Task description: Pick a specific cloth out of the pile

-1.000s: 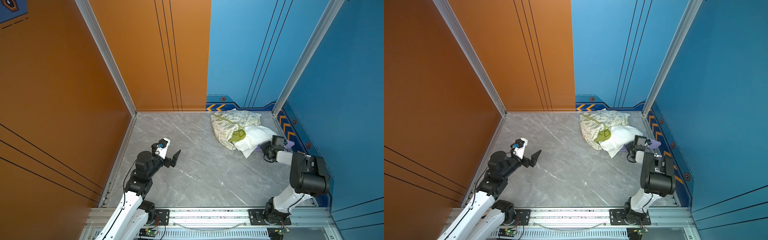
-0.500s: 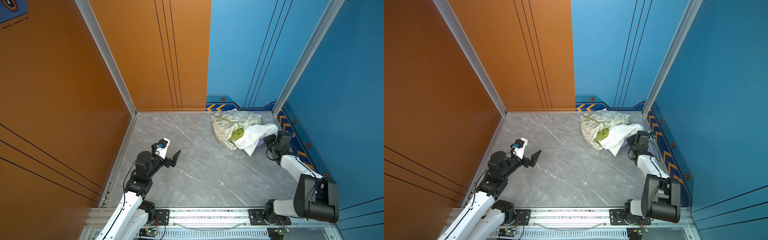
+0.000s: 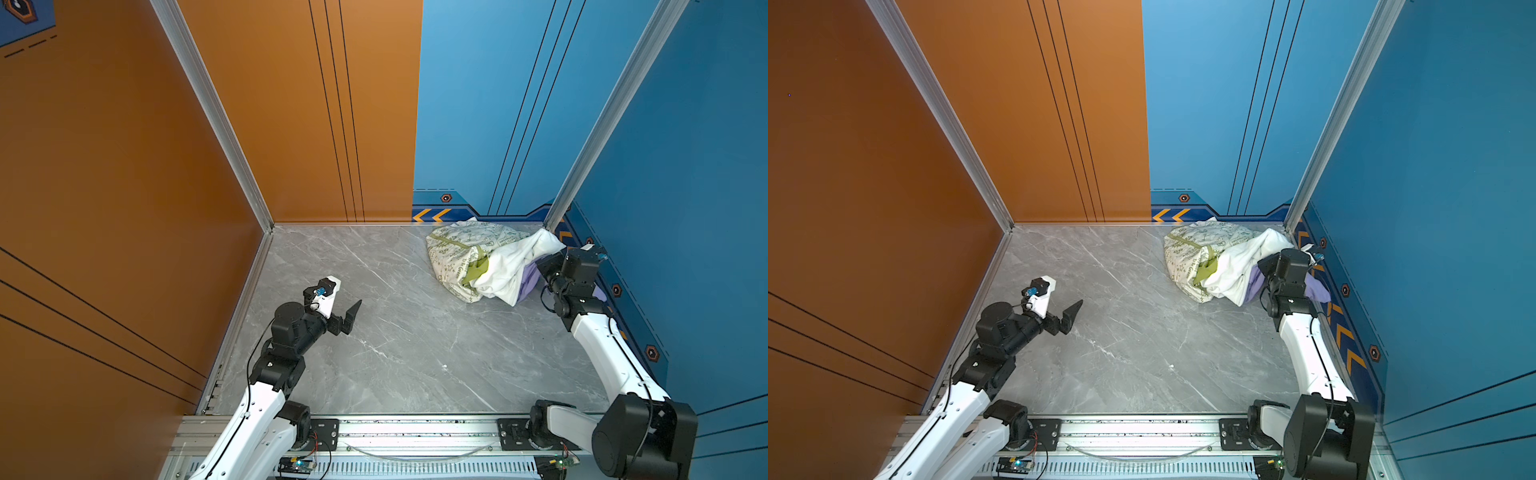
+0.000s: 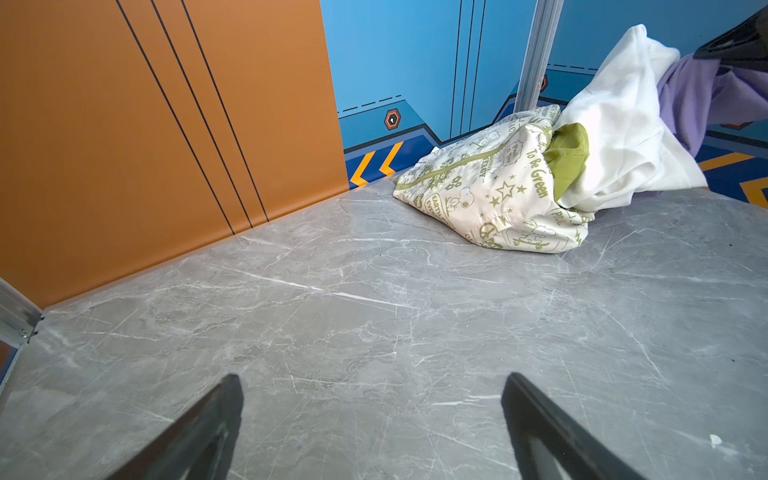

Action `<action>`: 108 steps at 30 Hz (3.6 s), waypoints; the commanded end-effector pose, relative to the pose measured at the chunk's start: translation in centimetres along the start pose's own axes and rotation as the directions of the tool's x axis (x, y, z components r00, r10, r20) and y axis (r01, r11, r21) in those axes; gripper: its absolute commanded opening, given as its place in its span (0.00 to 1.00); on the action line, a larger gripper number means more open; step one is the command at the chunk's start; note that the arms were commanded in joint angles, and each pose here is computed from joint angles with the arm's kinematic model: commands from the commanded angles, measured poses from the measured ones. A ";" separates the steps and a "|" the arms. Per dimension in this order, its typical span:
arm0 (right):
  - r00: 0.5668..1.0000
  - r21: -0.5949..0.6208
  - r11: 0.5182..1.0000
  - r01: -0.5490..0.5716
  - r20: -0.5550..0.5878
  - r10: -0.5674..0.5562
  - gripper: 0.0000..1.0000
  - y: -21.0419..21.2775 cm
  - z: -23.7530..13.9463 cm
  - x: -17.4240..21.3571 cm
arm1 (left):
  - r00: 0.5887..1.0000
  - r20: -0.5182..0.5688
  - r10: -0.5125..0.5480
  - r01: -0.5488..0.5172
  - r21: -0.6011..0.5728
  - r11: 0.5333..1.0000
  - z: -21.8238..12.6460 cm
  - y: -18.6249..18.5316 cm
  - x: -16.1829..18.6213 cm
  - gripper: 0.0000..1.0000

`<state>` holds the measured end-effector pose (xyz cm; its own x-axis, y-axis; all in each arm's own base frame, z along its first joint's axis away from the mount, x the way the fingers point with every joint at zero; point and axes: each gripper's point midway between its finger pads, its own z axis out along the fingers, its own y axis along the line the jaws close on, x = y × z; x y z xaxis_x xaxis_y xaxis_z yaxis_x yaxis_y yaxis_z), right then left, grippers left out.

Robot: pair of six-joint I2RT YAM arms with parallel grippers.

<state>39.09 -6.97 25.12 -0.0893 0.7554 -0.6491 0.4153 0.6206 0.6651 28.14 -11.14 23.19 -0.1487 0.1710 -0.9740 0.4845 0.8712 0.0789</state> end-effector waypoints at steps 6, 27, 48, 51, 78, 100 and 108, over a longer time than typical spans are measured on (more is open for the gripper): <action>0.980 -0.149 0.982 0.120 0.177 -0.093 0.00 7.8 -4.6 -6.2 | 1.000 -0.009 0.018 -0.018 0.010 1.000 0.1 -0.3 0.4 0.98; 0.900 -0.432 0.804 0.407 0.340 -0.273 0.00 23.6 -15.7 -8.9 | 1.000 -0.008 0.016 -0.015 0.013 1.000 0.1 -0.4 0.4 0.98; 0.700 -0.796 0.358 0.489 0.113 -0.705 0.00 34.0 -20.9 14.4 | 1.000 -0.002 0.018 -0.018 0.009 1.000 0.0 -0.4 0.3 0.98; 0.629 -0.820 0.324 0.472 0.056 -0.775 0.00 33.3 -20.7 19.6 | 1.000 -0.004 0.017 -0.017 0.007 1.000 0.0 -0.4 0.3 0.98; 0.428 -0.451 0.500 0.740 -0.258 -0.866 1.00 13.4 -12.0 17.9 | 1.000 -0.001 0.019 -0.019 0.022 1.000 0.0 -0.7 0.3 0.98; 0.733 0.199 0.806 0.557 -0.574 -0.365 0.77 -10.4 -7.4 15.2 | 1.000 -0.005 0.021 -0.021 0.033 0.999 0.1 -1.0 0.4 0.98; 0.784 0.222 0.883 0.413 -0.580 -0.221 0.73 -12.4 -5.2 17.1 | 1.000 -0.006 0.021 -0.020 0.040 0.999 0.2 -1.1 0.4 0.98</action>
<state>26.19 -1.43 8.10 -0.7176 0.5339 -0.4472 0.5254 0.8365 0.1555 28.04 -11.68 22.92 -0.1546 0.1764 -0.9721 0.4999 0.8627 0.0771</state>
